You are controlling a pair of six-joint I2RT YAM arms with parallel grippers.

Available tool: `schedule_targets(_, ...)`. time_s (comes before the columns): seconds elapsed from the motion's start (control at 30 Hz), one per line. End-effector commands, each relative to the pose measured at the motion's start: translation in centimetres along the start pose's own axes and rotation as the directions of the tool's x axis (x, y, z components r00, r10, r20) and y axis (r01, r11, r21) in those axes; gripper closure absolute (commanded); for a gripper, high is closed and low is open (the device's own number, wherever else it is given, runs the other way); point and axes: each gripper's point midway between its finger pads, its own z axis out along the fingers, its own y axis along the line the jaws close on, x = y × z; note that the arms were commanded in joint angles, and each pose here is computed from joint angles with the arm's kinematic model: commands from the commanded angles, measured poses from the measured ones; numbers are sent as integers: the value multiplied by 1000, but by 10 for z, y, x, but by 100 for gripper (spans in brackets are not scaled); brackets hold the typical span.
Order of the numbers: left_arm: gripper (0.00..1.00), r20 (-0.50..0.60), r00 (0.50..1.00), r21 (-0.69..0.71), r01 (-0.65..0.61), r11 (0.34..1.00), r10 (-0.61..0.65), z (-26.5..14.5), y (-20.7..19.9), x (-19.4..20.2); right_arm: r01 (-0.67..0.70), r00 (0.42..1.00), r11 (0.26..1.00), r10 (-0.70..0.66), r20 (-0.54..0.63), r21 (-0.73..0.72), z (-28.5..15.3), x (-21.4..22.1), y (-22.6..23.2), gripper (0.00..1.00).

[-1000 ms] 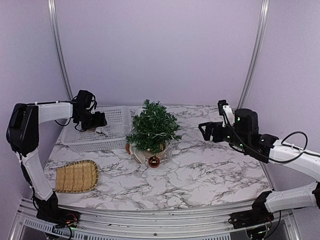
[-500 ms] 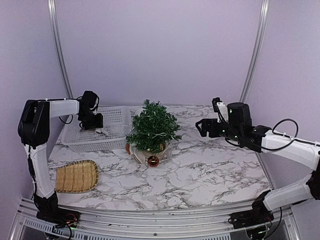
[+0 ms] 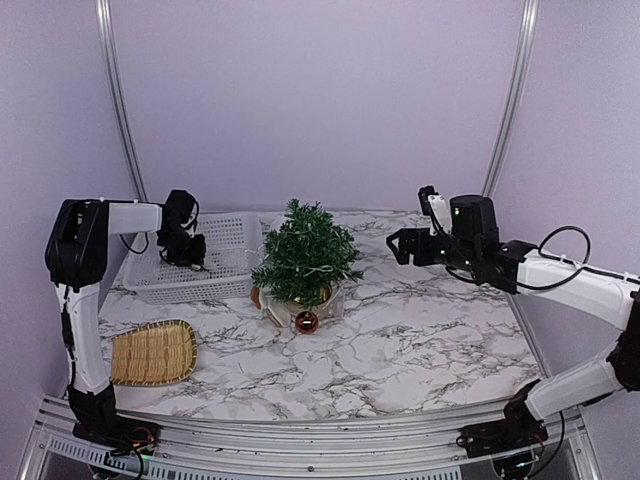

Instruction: Decorate the small christmas tree

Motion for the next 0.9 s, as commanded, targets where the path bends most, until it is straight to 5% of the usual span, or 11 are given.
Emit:
schedule_targets(0.0,82,18,1000,19,-11,1000,11,-19,-4,-7,22,999,999,-21,39,-28,-1,-24,7,6)
schedule_targets(0.37,91,233,967,108,-132,985,104,-115,-27,-50,103,992,983,-90,89,-153,-5,-61,37,9)
schedule_targets(0.53,86,448,868,212,-334,919,212,-199,-67,-67,148,986,955,-120,119,-256,-11,-82,61,11)
schedule_targets(0.73,83,708,606,314,-731,606,364,-306,-148,-31,220,966,879,-135,222,-423,-39,-111,97,17)
schedule_targets(0.87,82,783,510,364,-841,401,357,-350,-190,3,277,951,767,-135,277,-579,-64,-123,131,21)
